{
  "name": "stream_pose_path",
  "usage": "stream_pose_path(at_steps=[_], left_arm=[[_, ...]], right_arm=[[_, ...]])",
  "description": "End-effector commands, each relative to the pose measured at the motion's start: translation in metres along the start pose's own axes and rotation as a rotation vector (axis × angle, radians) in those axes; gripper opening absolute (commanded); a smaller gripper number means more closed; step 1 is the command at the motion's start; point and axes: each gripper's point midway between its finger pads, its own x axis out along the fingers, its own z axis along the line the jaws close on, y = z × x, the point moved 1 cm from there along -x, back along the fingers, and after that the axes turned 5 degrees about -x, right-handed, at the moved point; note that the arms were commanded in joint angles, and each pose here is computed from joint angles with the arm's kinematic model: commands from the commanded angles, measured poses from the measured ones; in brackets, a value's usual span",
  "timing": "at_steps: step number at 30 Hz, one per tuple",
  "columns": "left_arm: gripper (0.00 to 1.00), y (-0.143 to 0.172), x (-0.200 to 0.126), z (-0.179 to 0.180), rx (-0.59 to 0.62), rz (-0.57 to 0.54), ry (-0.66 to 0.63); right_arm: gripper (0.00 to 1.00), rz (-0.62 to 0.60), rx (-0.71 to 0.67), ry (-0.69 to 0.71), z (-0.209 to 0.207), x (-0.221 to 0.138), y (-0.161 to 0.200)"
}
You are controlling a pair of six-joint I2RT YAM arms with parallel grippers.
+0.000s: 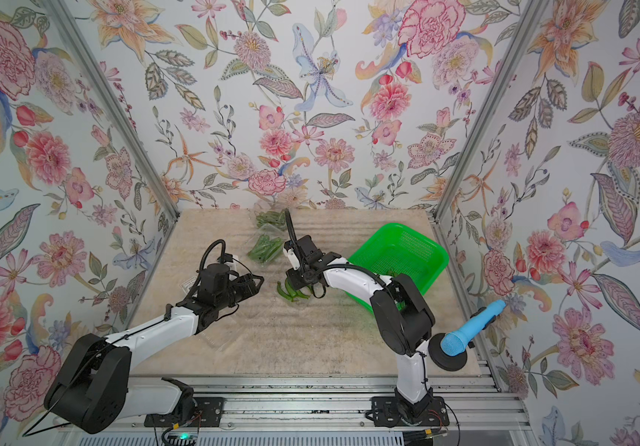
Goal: Take small green peppers out of containers
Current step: Pick up the green pepper from the packing box.
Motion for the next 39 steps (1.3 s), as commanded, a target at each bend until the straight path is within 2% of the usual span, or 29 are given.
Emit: stream_pose_path(at_steps=[1, 14, 29, 33, 39], left_arm=[[0.46, -0.005, -0.005, 0.006, 0.002, -0.032, -0.009], [0.46, -0.006, -0.010, 0.008, -0.001, -0.037, 0.000], [0.45, -0.009, -0.012, 0.006, 0.002, -0.047, 0.011], [0.45, -0.009, -0.012, 0.006, 0.003, -0.047, 0.011], [0.45, -0.010, -0.013, 0.004, 0.006, -0.051, 0.013]], right_arm=[[0.34, 0.003, 0.011, -0.030, 0.005, 0.009, -0.008], [0.33, 0.064, 0.042, -0.010, -0.009, 0.045, 0.005], [0.30, 0.104, 0.100, 0.010, -0.025, 0.063, 0.018], [0.16, 0.103, 0.093, 0.014, -0.025, 0.063, 0.018], [0.12, 0.063, 0.060, 0.029, -0.023, 0.047, 0.005]])
